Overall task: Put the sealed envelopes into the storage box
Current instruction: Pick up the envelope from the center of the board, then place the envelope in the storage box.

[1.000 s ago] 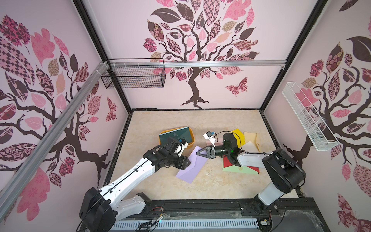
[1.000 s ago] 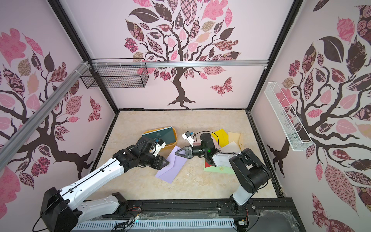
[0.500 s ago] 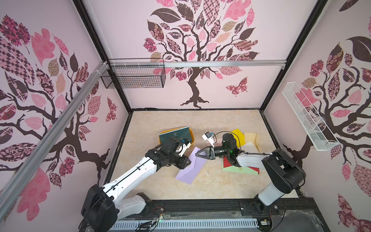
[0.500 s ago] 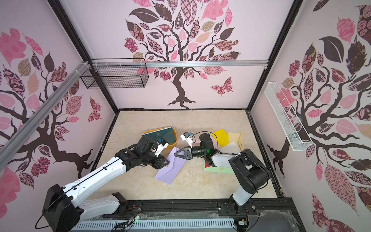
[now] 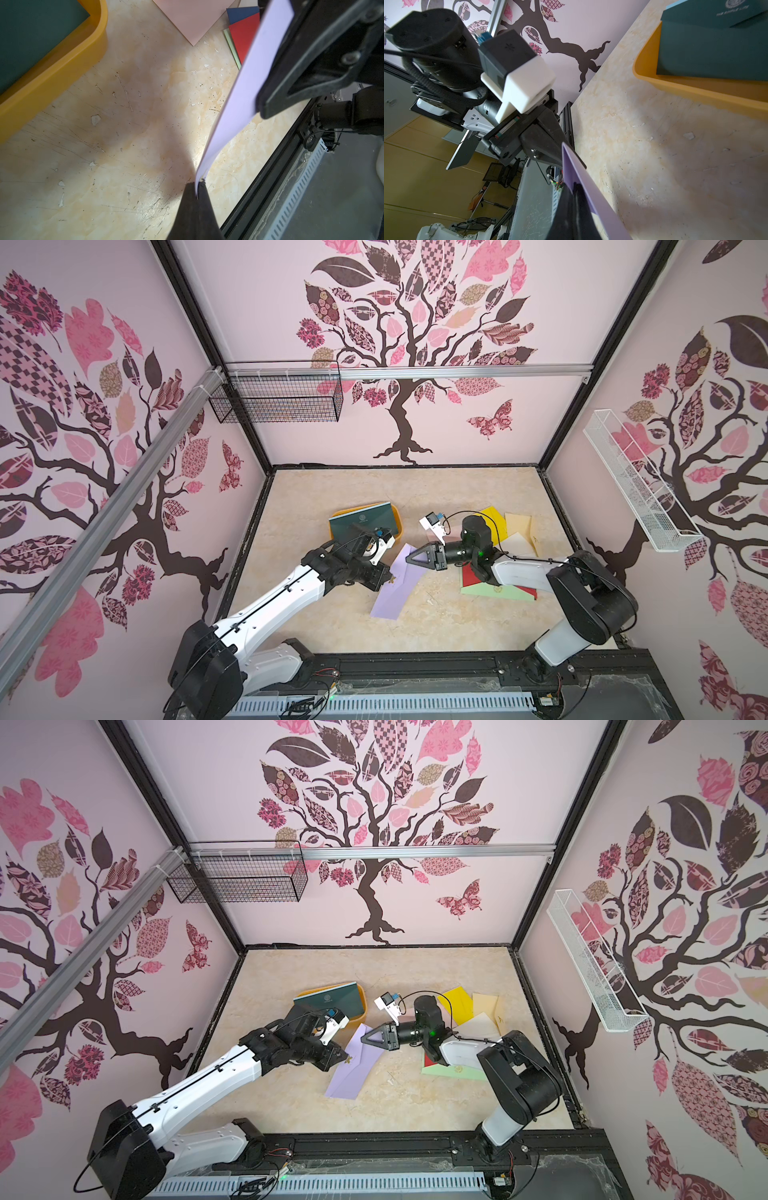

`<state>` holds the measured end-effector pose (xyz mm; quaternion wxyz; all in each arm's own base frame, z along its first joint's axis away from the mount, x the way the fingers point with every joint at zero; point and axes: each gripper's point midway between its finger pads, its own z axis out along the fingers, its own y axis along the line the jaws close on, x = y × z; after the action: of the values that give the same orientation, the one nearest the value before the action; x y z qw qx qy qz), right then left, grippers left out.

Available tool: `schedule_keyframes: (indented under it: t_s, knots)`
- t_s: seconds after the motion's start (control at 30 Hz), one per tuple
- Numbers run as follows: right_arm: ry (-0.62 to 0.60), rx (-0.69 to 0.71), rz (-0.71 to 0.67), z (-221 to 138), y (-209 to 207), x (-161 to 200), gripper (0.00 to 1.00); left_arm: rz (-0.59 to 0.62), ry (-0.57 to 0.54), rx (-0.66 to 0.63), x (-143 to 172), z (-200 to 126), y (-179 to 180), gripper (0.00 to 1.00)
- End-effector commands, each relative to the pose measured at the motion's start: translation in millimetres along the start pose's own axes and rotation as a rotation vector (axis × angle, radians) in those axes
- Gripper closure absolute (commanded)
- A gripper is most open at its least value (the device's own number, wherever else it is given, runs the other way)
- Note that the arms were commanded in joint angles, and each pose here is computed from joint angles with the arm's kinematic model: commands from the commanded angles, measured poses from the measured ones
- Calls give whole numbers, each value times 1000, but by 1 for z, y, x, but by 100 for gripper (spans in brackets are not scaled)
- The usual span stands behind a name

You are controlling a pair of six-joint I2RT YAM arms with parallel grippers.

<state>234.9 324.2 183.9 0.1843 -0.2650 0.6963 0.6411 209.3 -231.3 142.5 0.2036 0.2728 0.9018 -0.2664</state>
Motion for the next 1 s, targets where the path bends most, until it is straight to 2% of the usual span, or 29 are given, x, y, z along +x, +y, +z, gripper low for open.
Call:
schedule_keyframes:
  t_s: [0.0, 0.07, 0.13, 0.2, 0.33, 0.43, 0.57, 0.63, 0.73, 0.87, 0.97]
  knots:
    - [-10, 21, -53, -2, 14, -10, 75, 8, -22, -19, -6, -9, 0, 100]
    - [-41, 102, -43, -7, 7, -16, 56, 16, -25, -47, -8, -13, 3, 100]
    - [-72, 203, -29, -19, -2, -19, 48, 33, -20, -82, -11, -19, 7, 100]
    - [-132, 291, -46, -36, -6, -23, 44, 65, -14, -137, -17, -28, 12, 100]
    - [-236, 459, -81, -73, -7, -22, 43, 157, -6, -284, -45, -54, 26, 100]
    - [-242, 530, -107, -87, -4, -10, 43, 328, 37, -339, -70, -71, 27, 100]
    - [-233, 518, -82, -90, -2, 6, 44, 545, 111, -491, -102, -92, 45, 100]
    - [-219, 502, -73, -88, -2, 13, 45, 657, 158, -506, -111, -96, 53, 100]
    - [-215, 507, -56, -89, -5, 19, 45, 713, 170, -575, -134, -106, 75, 100]
    - [-211, 502, -46, -89, -5, 22, 45, 685, 253, -548, -147, -103, 106, 100]
    - [-203, 496, -39, -88, -4, 22, 45, 761, 347, -432, -136, -82, 112, 100]
